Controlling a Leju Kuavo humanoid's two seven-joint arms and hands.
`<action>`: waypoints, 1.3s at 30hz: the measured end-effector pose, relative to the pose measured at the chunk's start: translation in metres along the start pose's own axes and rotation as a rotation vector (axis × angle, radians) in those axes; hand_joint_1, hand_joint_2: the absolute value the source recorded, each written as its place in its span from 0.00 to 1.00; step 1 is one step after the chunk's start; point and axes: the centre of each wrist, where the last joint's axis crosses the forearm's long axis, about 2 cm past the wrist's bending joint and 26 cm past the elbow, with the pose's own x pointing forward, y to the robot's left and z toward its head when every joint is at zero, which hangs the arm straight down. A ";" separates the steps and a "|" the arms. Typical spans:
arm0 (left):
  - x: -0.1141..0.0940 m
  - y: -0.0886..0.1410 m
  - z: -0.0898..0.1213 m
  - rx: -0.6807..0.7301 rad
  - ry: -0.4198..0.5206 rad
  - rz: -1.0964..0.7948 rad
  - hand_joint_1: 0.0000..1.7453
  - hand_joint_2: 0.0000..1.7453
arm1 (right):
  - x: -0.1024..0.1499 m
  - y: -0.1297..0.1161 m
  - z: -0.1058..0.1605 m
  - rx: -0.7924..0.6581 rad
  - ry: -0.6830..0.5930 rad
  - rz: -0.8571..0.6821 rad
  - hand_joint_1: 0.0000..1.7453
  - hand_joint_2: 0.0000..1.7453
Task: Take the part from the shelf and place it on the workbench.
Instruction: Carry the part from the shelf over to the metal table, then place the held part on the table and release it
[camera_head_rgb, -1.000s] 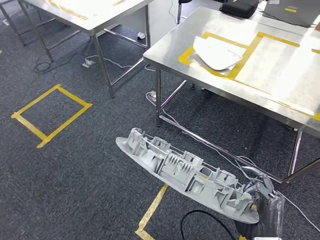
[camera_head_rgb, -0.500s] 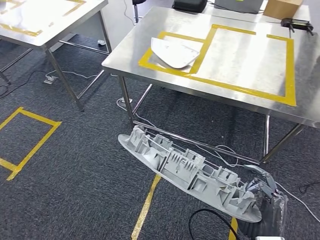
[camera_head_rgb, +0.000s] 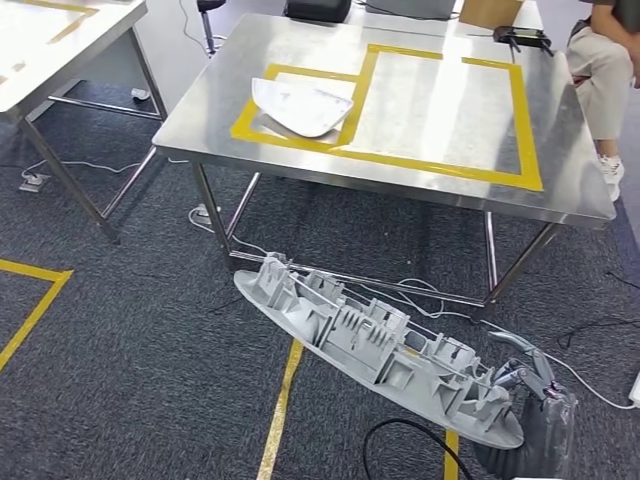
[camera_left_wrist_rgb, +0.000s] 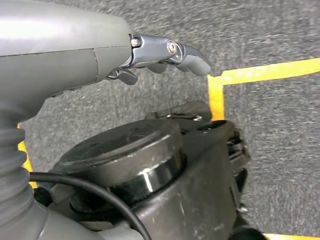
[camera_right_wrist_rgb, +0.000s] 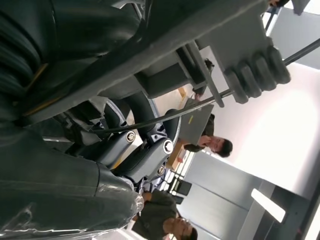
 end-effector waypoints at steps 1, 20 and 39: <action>0.000 0.000 0.000 -0.001 -0.001 -0.003 0.00 1.00 | 0.000 0.000 0.000 -0.001 -0.002 0.000 1.00 1.00; -0.001 0.001 0.000 0.003 0.005 -0.004 0.00 1.00 | 0.001 -0.002 -0.001 -0.020 -0.015 0.024 1.00 1.00; 0.000 0.003 -0.001 0.005 0.000 -0.010 0.00 1.00 | 0.001 -0.002 -0.002 -0.023 -0.023 0.047 1.00 1.00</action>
